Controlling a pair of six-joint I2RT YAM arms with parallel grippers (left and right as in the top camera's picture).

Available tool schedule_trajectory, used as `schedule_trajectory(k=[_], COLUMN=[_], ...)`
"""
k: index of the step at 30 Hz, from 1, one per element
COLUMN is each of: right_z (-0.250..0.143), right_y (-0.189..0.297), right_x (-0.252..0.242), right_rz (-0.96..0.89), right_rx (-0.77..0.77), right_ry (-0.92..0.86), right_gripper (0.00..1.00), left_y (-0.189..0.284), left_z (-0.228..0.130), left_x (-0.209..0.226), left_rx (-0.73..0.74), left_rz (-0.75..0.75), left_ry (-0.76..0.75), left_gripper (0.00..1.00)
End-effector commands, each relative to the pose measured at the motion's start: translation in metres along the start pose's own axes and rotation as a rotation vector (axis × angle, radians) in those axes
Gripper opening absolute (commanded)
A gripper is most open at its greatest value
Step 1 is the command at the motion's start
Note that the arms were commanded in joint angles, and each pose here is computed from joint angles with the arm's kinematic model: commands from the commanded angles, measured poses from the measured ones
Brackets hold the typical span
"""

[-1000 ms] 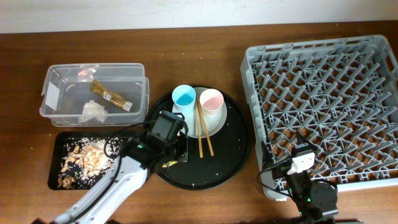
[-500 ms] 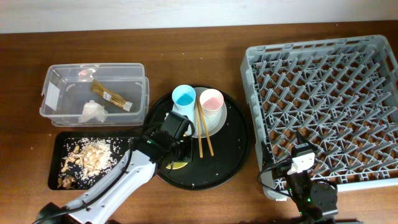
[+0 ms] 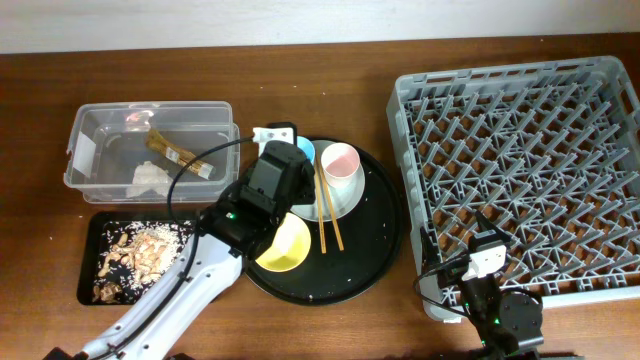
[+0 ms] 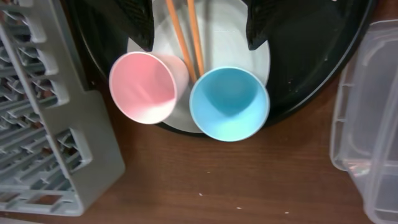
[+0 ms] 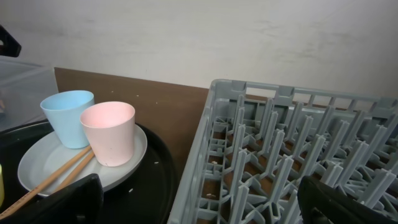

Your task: Sort waste into correct bins and load items into the dishwasher rack

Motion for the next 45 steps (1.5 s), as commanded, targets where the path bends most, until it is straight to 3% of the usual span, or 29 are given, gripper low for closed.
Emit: schedule_trajectory(k=[1, 18, 26, 29, 31, 34, 35, 36, 38, 40, 45], right_z=[-0.002, -0.003, -0.003, -0.003, 0.002, 0.007, 0.015, 0.03, 0.043, 0.051, 0.128], right_y=[0.0, 0.0, 0.0, 0.0, 0.0, 0.0, 0.001, 0.004, 0.009, 0.013, 0.002], right_x=[-0.002, -0.001, -0.001, -0.001, -0.004, 0.001, 0.003, 0.013, 0.021, 0.02, 0.019], right_rz=[-0.012, -0.01, -0.011, -0.011, -0.035, 0.016, 0.032, 0.139, 0.227, 0.235, 0.269], right_rx=[0.005, 0.007, 0.007, 0.007, -0.015, -0.046, -0.097, -0.186, -0.196, -0.074, 0.188], right_ry=[-0.009, -0.01, -0.009, -0.01, 0.053, 0.052, 0.044, 0.033, -0.066, -0.221, -0.291], right_gripper=[0.98, 0.98, 0.98, 0.98, 0.98, 0.98, 0.98, 0.98, 0.98, 0.98, 0.98], left_y=[0.006, 0.006, -0.001, -0.001, 0.009, 0.049, 0.069, 0.086, 0.103, 0.11, 0.107], left_z=[0.005, -0.002, 0.03, 0.033, 0.036, 0.06, 0.069, 0.072, 0.072, 0.067, 0.047], left_x=[0.011, 0.015, 0.058, 0.066, 0.067, 0.098, 0.113, 0.126, 0.143, 0.157, 0.16], left_rx=[0.005, 0.045, -0.009, -0.024, -0.04, -0.155, -0.219, -0.256, -0.281, -0.269, -0.159], left_rz=[0.044, 0.067, 0.039, 0.074, 0.074, 0.118, 0.143, 0.174, 0.234, 0.293, 0.329], left_ry=[0.001, -0.009, 0.131, 0.139, 0.111, 0.186, 0.22, 0.249, 0.283, 0.31, 0.314], left_gripper=[0.47, 0.47, 0.48, 0.6, 0.6, 0.6, 0.71, 0.99, 0.99, 0.99, 0.99])
Point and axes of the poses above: each gripper's point midway between its finger pads, its own y axis back along the fingers, its own x axis along the line the jaws close on, z = x × y, the point moved 7 cm from there along y, back along the fingers, and after that the axes turned 1 degree about y, right-handed, at the moved point
